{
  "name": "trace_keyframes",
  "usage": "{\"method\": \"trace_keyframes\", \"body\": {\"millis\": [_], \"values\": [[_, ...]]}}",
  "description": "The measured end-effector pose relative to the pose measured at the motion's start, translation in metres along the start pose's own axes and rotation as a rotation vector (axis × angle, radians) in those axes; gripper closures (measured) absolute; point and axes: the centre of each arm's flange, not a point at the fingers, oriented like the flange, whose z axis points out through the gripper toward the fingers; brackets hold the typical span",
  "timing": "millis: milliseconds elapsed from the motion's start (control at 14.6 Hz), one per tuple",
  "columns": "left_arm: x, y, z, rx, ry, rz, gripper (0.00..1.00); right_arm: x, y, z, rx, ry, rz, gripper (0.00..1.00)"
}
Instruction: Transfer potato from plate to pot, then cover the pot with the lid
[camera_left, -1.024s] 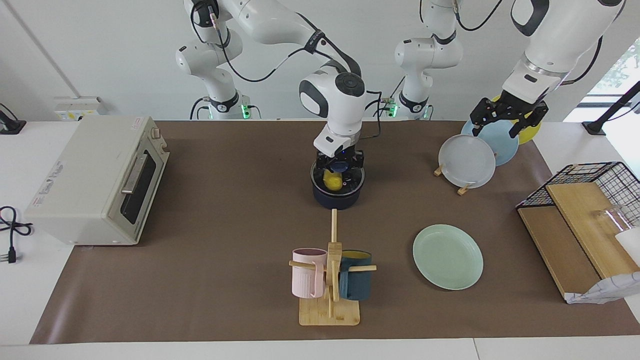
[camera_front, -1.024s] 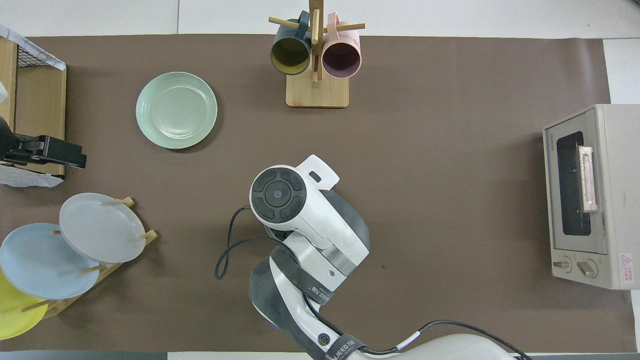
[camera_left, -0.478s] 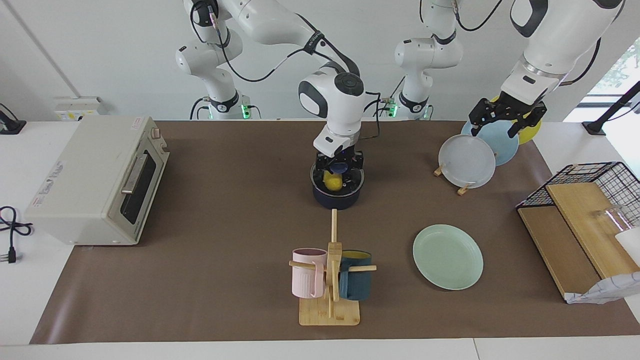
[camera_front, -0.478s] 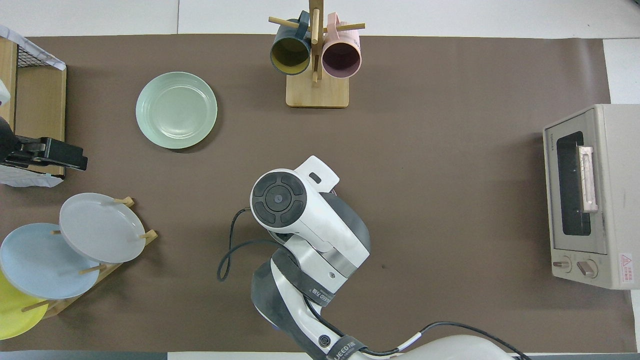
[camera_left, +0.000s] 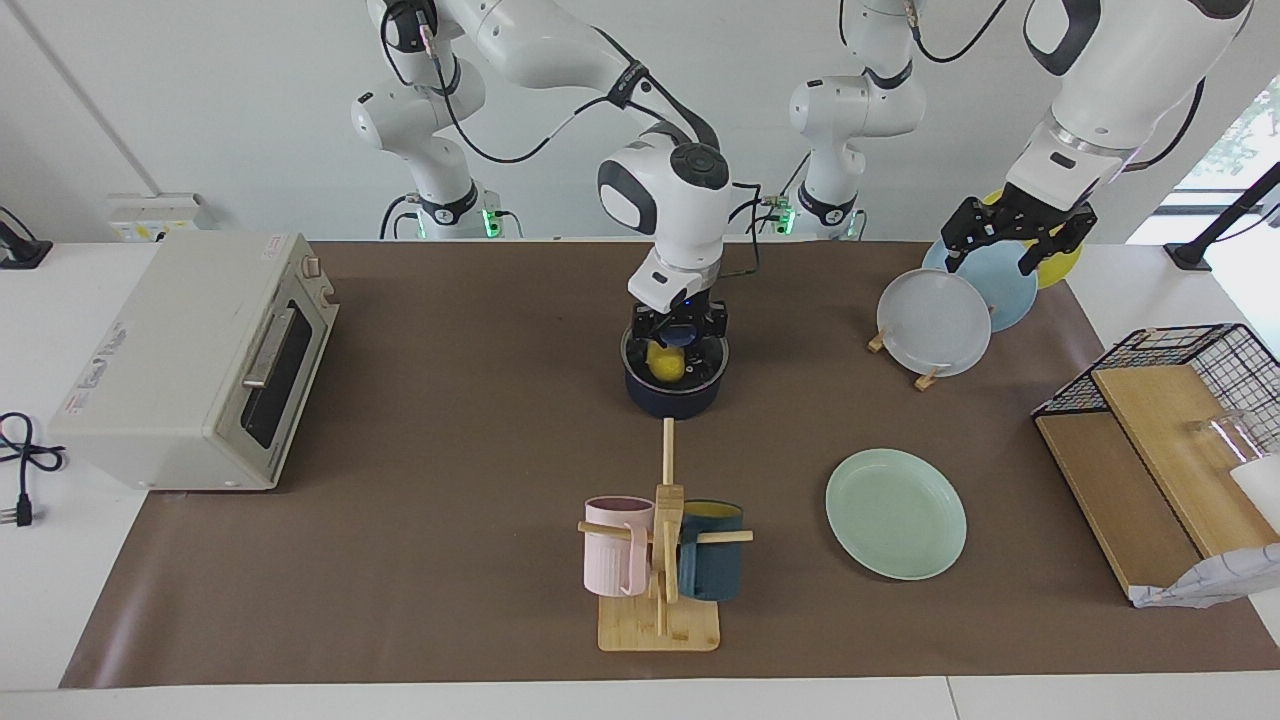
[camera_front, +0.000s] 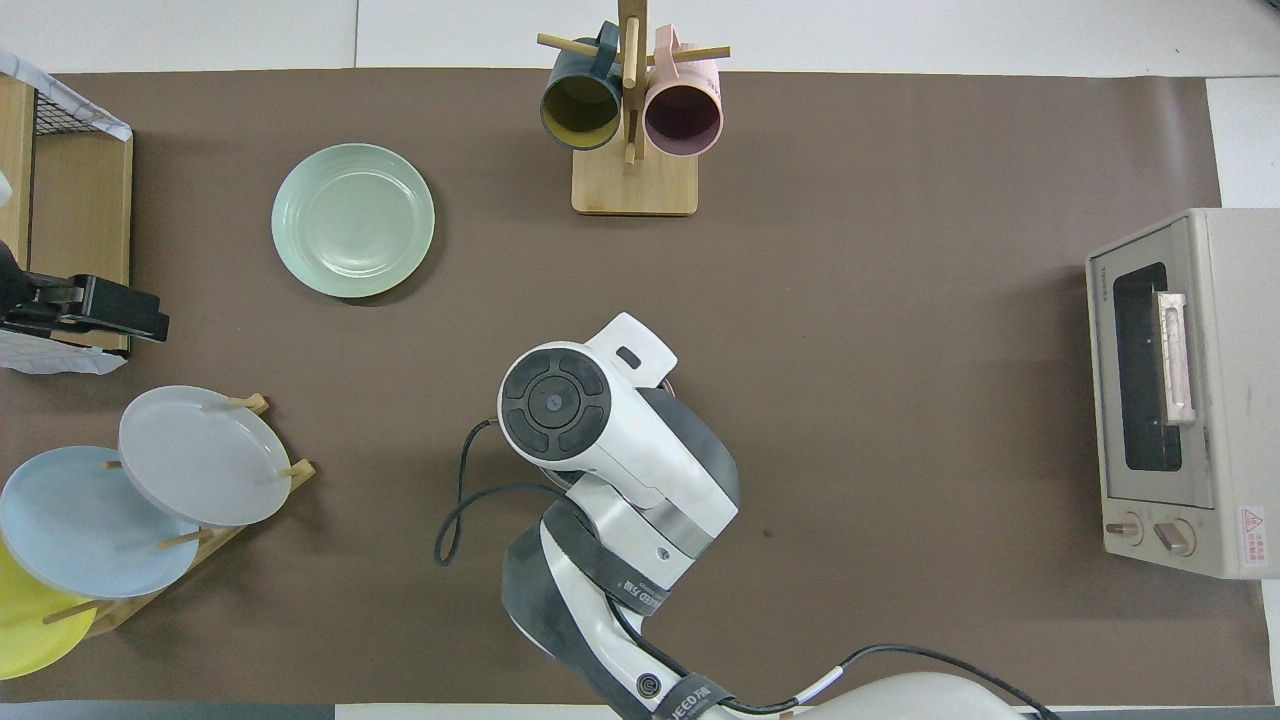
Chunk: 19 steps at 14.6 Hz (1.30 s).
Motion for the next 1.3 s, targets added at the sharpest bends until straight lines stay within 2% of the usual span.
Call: {"method": "trace_keyframes", "body": {"millis": [68,137,273,341,478,819,1092,1297], "values": [[0.000,-0.001,0.000,0.000,0.000,-0.001,0.00,0.000,0.001,0.000,0.000,0.000,0.001,0.57],[0.000,-0.002,0.000,0.000,0.000,-0.003,0.00,0.001,0.001,0.001,-0.001,0.001,0.002,0.52],[0.000,-0.003,0.000,0.001,0.000,-0.006,0.00,0.001,0.002,0.003,0.003,0.007,0.002,0.35],[0.000,-0.003,0.000,0.001,0.000,-0.005,0.00,0.001,0.002,0.003,0.003,0.008,0.001,0.20],[0.000,-0.001,0.000,0.001,0.000,-0.003,0.00,0.001,0.002,0.002,0.005,0.009,0.001,0.01],[0.000,-0.002,0.000,0.001,0.000,-0.004,0.00,0.011,0.009,-0.011,0.009,0.029,0.017,0.00],[0.000,-0.002,0.000,0.002,0.000,-0.004,0.00,0.035,0.045,-0.067,0.010,0.046,0.056,0.00],[0.000,-0.002,0.000,0.002,0.000,-0.005,0.00,0.032,0.067,-0.115,0.005,0.051,0.071,0.00]]}}
